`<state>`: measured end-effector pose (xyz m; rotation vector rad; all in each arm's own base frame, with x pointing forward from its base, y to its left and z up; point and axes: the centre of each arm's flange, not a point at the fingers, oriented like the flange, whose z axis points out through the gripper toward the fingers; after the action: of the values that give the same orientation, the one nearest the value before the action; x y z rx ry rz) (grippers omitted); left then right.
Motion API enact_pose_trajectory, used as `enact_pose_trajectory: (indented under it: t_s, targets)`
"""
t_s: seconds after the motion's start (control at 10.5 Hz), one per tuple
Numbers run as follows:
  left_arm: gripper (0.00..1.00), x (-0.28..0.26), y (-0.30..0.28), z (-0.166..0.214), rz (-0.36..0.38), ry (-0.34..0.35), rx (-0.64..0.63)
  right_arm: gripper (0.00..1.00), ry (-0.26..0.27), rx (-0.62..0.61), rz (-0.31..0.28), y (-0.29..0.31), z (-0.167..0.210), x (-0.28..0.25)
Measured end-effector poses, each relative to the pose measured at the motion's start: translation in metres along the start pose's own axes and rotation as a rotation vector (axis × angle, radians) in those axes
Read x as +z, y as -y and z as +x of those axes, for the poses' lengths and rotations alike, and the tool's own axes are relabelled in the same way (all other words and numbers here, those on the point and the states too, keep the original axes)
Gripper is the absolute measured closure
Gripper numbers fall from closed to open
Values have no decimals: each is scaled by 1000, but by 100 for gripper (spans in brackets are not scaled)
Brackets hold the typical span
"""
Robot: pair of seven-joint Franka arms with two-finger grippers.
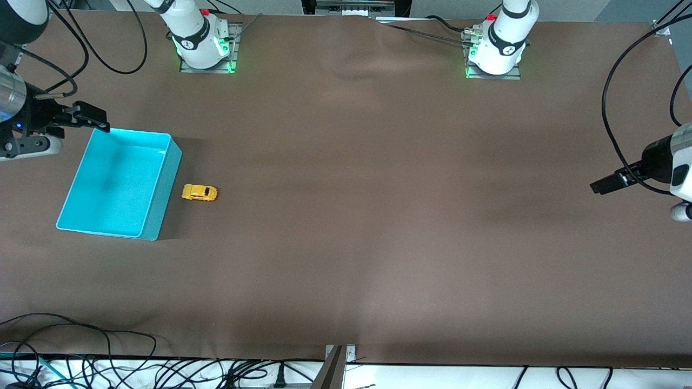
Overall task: Wind up and store yellow beetle car
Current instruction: 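Reach the right gripper toward the car while the left gripper withdraws, then lower the right gripper and close it on the yellow car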
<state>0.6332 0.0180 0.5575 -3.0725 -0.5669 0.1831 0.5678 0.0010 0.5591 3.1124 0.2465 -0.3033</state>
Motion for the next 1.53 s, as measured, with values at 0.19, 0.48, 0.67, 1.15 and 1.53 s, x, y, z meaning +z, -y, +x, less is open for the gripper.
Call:
enact_pose_trajectory:
  t_s: [0.19,0.48,0.67,1.15,1.53]
  targets:
    - [0,-4,-5,-3,-4,-6,81,0,11,-14,-1,6,10,11]
    - [0,-8,-12,-8,-4,-11,114,0,-32,-59,-11,22,25,32]
    - [0,-8,-12,-8,-4,-11,116,0,-43,-119,-15,34,32,57]
    - [0,-8,-10,-7,-3,-10,187,0,-36,-443,-18,44,36,147]
    - [0,-8,-16,-10,-3,-10,233,0,-117,-784,-61,43,35,210]
